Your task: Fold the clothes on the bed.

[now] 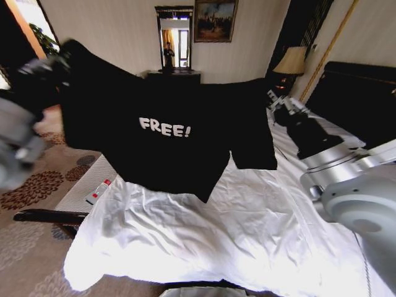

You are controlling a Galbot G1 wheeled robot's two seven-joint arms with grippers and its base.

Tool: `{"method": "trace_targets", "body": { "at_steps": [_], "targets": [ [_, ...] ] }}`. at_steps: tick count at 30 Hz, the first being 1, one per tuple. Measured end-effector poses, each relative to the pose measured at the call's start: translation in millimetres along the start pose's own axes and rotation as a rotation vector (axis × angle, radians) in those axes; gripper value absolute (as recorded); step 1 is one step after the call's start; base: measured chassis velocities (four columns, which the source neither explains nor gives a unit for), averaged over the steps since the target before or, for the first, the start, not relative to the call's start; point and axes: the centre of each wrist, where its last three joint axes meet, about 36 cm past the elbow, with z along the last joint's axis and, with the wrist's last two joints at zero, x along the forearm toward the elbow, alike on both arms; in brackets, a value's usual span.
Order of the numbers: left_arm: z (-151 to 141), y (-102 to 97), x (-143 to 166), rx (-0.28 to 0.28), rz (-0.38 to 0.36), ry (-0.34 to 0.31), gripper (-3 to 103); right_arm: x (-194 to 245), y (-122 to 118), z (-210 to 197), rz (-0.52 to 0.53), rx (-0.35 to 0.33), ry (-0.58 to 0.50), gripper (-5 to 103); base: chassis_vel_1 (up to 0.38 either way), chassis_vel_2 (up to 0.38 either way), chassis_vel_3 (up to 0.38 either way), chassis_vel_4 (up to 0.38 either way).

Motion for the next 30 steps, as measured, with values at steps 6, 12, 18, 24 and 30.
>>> {"method": "trace_targets", "body": {
  "at_steps": [6, 12, 18, 24, 30],
  "targets": [
    [-19.2, -6.9, 19.4, 0.046, 0.021, 0.014, 2, 2.1, 2.6, -48.9, 0.013, -0.043, -0.008, 0, 0.0, 0.0, 0.0, 0.0],
    [11.0, -8.8, 22.1, 0.141, 0.022, 0.149, 2, 2.1, -1.5, -37.5, 0.1, -0.067, 0.063, 0, 0.0, 0.0, 0.0, 0.0],
    [76.6, -9.8, 20.2, 0.147, -0.002, 0.396, 2, 10.9, -11.7, 13.4, 0.278, -0.132, 0.348, 0, 0.0, 0.0, 0.0, 0.0],
    [189.4, 3.2, 5.3, 0.126, -0.039, 0.682, 2, 23.5, 1.1, 95.0, 0.362, -0.19, 0.632, 0, 0.0, 0.0, 0.0, 0.0],
    [247.6, 16.3, -7.5, 0.113, -0.097, 0.774, 2, 8.7, -24.4, 154.1, 0.411, -0.19, 0.681, 0, 0.0, 0.0, 0.0, 0.0]
  ]
}}
